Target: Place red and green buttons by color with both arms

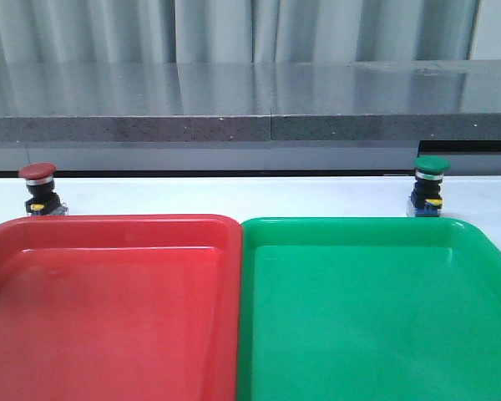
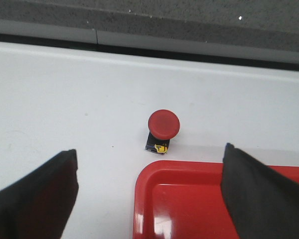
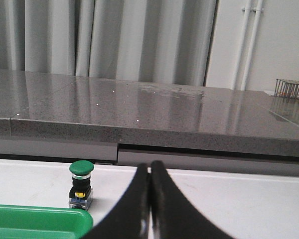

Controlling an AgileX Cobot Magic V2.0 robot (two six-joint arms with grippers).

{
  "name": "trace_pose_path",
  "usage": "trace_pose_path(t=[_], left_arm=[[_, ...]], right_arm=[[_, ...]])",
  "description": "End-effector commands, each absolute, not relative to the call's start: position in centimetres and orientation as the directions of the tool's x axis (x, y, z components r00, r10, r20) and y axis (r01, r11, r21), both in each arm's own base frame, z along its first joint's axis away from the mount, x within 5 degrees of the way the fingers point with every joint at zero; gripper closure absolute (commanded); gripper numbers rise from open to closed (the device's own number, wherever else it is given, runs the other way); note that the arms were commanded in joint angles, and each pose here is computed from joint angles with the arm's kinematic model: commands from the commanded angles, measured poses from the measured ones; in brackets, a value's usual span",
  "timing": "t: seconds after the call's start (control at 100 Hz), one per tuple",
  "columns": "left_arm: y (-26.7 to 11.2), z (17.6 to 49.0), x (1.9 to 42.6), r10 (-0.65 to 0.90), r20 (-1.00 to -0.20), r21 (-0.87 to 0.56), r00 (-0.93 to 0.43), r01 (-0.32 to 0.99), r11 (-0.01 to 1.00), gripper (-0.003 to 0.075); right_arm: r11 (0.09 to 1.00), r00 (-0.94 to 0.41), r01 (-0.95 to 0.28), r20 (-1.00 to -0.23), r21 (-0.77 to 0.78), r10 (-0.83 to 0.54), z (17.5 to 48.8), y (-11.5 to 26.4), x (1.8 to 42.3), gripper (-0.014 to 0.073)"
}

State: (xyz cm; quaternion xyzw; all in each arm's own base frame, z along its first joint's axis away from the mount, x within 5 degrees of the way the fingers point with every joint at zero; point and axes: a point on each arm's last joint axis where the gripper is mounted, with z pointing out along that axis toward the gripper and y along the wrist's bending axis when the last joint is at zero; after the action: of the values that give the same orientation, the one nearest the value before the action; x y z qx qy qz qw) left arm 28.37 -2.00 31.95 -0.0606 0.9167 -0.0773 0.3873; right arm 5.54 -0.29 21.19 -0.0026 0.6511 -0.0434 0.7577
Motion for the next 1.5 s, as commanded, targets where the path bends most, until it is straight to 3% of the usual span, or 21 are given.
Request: trace_pose_path(t=[0.0, 0.32, 0.77, 1.16, 1.25, 1.49], left_arm=[[-2.1, 33.2, 30.2, -0.198, -0.736, -0.217, -0.647, -0.052, 0.975, 0.0174], [-3.6, 29.3, 35.8, -0.157, -0.654, -0.209, -0.74, -0.024, 0.978, 0.0174], [-6.2, 24.2, 39.8, -0.111, -0.583, -0.199, -0.805, 0.009, 0.98, 0.0174], [-6.2, 23.0, 40.8, -0.104, -0.598, -0.185, -0.794, 0.011, 0.983, 0.018], [-6.2, 23.0, 40.8, -0.104, -0.6, -0.185, -0.793, 0.011, 0.983, 0.0232], [-6.2, 23.0, 40.8, -0.104, -0.6, -0.185, -0.793, 0.011, 0.983, 0.0493]], right_arm=[[0.995, 0.26, 0.074, -0.962, -0.061, -0.079, 22.6, -0.3, 5.1, 0.0659], [0.995, 0.26, 0.074, -0.962, -0.061, -0.079, 22.6, -0.3, 5.1, 0.0659], [0.995, 0.26, 0.074, -0.962, -0.061, -0.079, 22.6, -0.3, 5.1, 0.0659], [0.995, 0.26, 0.074, -0.962, -0.061, -0.079, 22.6, -0.3, 5.1, 0.0659], [0.995, 0.26, 0.074, -0.962, -0.061, -0.079, 22.6, -0.3, 5.1, 0.0659], [0.995, 0.26, 0.074, -0.962, -0.061, -0.079, 22.6, -0.3, 5.1, 0.0659]])
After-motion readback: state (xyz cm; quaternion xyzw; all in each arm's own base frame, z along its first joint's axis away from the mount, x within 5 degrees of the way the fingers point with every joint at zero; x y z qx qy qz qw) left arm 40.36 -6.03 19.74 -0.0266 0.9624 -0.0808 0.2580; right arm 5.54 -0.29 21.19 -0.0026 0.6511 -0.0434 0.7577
